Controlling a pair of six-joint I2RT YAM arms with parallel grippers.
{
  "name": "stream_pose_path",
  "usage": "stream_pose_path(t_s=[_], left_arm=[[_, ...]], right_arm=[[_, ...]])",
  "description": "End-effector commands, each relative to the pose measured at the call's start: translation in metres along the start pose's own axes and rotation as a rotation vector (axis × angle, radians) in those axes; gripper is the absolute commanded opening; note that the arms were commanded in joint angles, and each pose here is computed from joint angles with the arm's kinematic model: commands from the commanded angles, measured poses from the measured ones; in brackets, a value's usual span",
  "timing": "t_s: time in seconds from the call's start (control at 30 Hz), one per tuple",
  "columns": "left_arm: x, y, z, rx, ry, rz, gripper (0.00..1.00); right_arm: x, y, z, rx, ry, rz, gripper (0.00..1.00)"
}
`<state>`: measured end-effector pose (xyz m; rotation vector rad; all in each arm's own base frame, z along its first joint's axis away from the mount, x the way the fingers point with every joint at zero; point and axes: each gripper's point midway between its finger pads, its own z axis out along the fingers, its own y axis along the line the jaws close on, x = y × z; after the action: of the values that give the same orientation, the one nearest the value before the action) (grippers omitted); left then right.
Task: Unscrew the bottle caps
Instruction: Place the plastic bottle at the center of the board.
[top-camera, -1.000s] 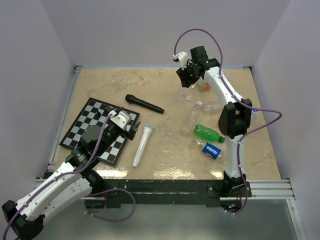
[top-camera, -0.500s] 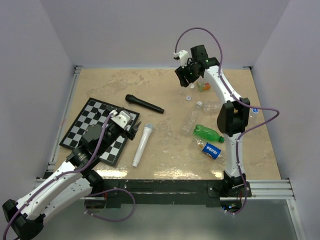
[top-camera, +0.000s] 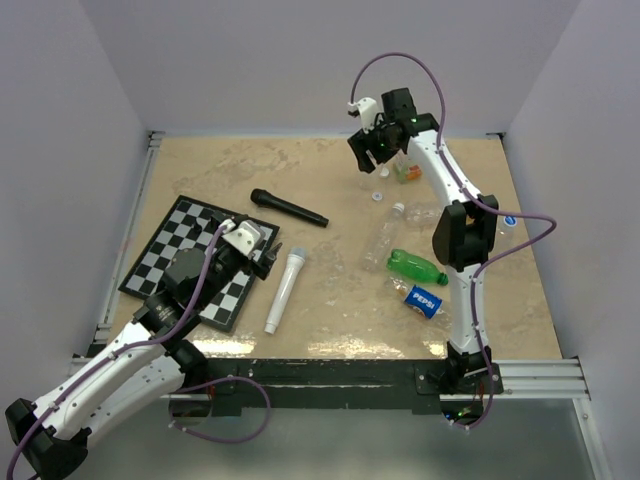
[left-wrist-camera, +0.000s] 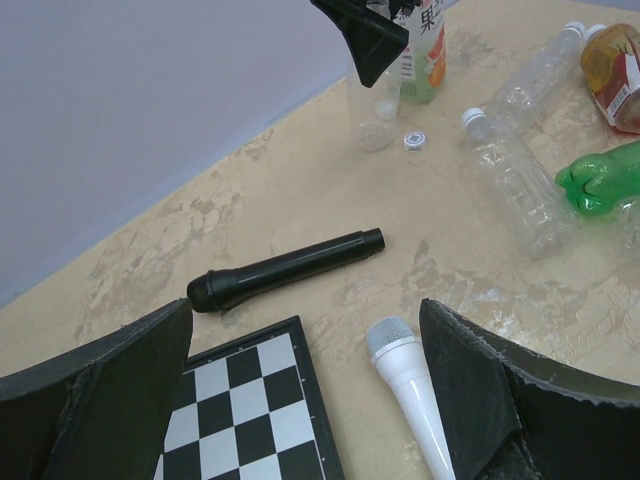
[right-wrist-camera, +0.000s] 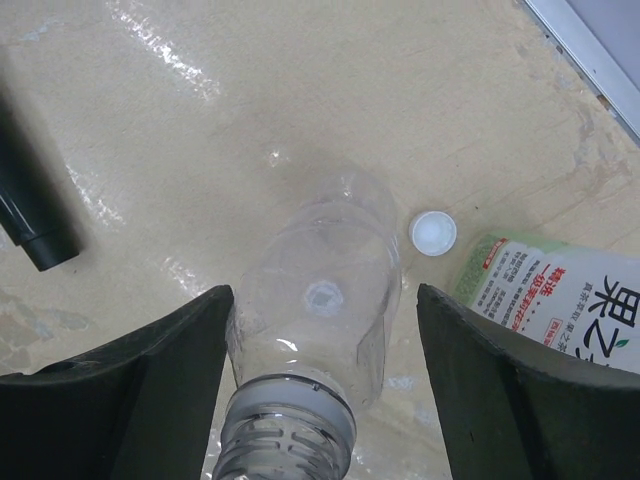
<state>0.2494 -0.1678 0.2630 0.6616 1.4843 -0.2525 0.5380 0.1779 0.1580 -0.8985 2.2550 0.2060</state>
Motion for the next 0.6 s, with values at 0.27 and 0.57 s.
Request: stream_pose_path(t_s=[0.27,0.57], left_arm=[[-0.007,0.003,0.001,-0.004,-0.025,0.017,1.00],[-0.006,0.003,0.001,-0.005,-0.022,0.018,1.00]], right_arm=[[-0.034,-0.011,-0.016,0.036,-0.105,0.001,0.80],[-0.038,0.001,-0.025,-0.027,-0.133,-0.051,0.79]])
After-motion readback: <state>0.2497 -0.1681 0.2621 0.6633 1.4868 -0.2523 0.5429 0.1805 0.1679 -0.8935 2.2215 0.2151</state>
